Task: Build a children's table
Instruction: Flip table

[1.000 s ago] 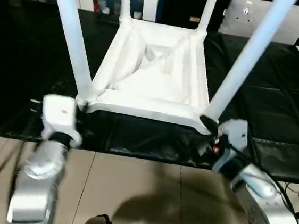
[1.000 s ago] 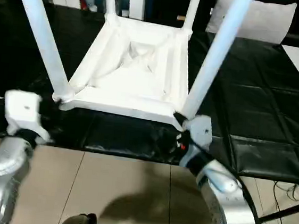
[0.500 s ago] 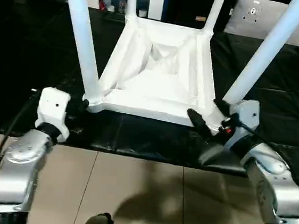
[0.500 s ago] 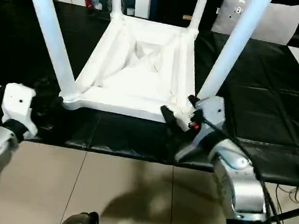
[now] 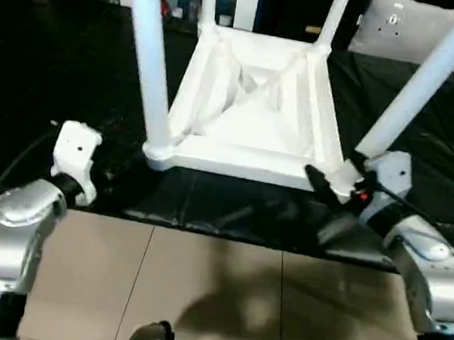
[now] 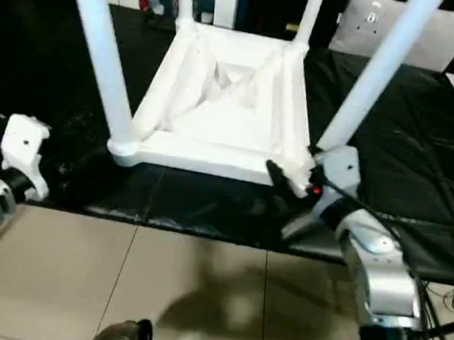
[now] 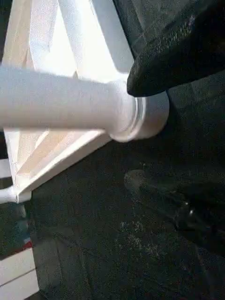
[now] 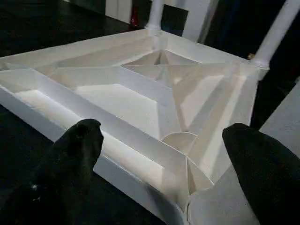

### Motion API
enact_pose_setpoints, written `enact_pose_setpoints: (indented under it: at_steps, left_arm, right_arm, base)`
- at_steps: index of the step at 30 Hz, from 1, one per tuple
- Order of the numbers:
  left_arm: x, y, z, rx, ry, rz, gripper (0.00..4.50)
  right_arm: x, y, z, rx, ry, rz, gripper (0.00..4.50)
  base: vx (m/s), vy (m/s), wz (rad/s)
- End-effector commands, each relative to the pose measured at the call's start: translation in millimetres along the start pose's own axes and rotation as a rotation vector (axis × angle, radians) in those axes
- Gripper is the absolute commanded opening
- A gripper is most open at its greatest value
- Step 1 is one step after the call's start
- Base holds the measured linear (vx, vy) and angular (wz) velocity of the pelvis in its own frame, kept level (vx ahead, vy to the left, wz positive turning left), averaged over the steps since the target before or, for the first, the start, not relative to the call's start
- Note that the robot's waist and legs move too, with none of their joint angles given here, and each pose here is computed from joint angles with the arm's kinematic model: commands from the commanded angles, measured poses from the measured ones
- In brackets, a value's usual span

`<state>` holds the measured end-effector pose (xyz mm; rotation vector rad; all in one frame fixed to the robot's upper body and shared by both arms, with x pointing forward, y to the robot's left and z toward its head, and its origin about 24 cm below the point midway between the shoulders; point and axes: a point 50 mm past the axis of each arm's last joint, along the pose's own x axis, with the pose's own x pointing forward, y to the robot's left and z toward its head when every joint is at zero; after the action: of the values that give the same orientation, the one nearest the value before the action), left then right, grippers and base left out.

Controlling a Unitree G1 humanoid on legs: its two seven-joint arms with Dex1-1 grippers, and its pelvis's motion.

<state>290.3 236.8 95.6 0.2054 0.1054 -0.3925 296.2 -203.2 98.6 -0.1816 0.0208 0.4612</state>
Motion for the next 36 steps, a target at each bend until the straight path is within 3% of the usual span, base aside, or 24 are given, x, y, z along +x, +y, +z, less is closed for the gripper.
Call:
enact_pose_setpoints:
  at_steps: [1, 4, 5, 7, 12, 16, 23, 30, 36]
  left_arm:
    - [5.8, -3.7, 2.5, -0.011, -0.016, -0.060, 3.19]
    - [8.1, -3.9, 3.1, -0.010, -0.021, -0.070, 3.54]
    - [13.9, -6.4, 4.8, -0.028, -0.036, -0.096, 3.54]
    - [18.9, -9.3, 6.4, -0.039, -0.049, -0.120, 3.54]
    - [34.3, -9.3, 8.5, -0.027, -0.053, -0.064, 3.54]
    - [40.6, -9.2, 10.8, -0.046, -0.072, -0.021, 3.17]
    - [55.1, -29.4, 13.9, -0.092, -0.128, -0.050, 2.63]
    - [58.8, -31.1, 13.7, -0.089, -0.130, -0.041, 2.10]
    - [58.1, -33.2, 6.4, -0.196, -0.115, 0.020, 2.00]
  right_arm:
    - [-3.8, -2.6, -0.3, 0.005, 0.011, 0.001, 4.50]
    - [-3.1, 1.2, -0.2, 0.014, 0.012, 0.026, 4.50]
    - [-2.1, 12.8, -1.0, 0.058, 0.025, 0.090, 4.50]
    - [-1.2, 22.5, -1.2, 0.082, 0.028, 0.140, 4.50]
    - [3.7, 41.3, -0.3, 0.083, 0.005, 0.199, 4.50]
    - [5.9, 46.3, -1.0, 0.089, -0.003, 0.189, 4.50]
    - [9.1, 63.6, -2.7, 0.113, -0.012, 0.203, 4.50]
    - [9.9, 70.0, -3.1, 0.121, -0.017, 0.226, 4.50]
    - [9.0, 74.7, -5.3, 0.132, -0.014, 0.231, 4.50]
  base:
    - [0.000, 0.000, 0.00]
    - [0.000, 0.000, 0.00]
    - [0.000, 0.000, 0.00]
    - [0.000, 0.000, 0.00]
    - [0.000, 0.000, 0.00]
    - [0.000, 0.000, 0.00]
    - [0.000, 0.000, 0.00]
    - [0.000, 0.000, 0.00]
    - [0.000, 0.000, 0.00]
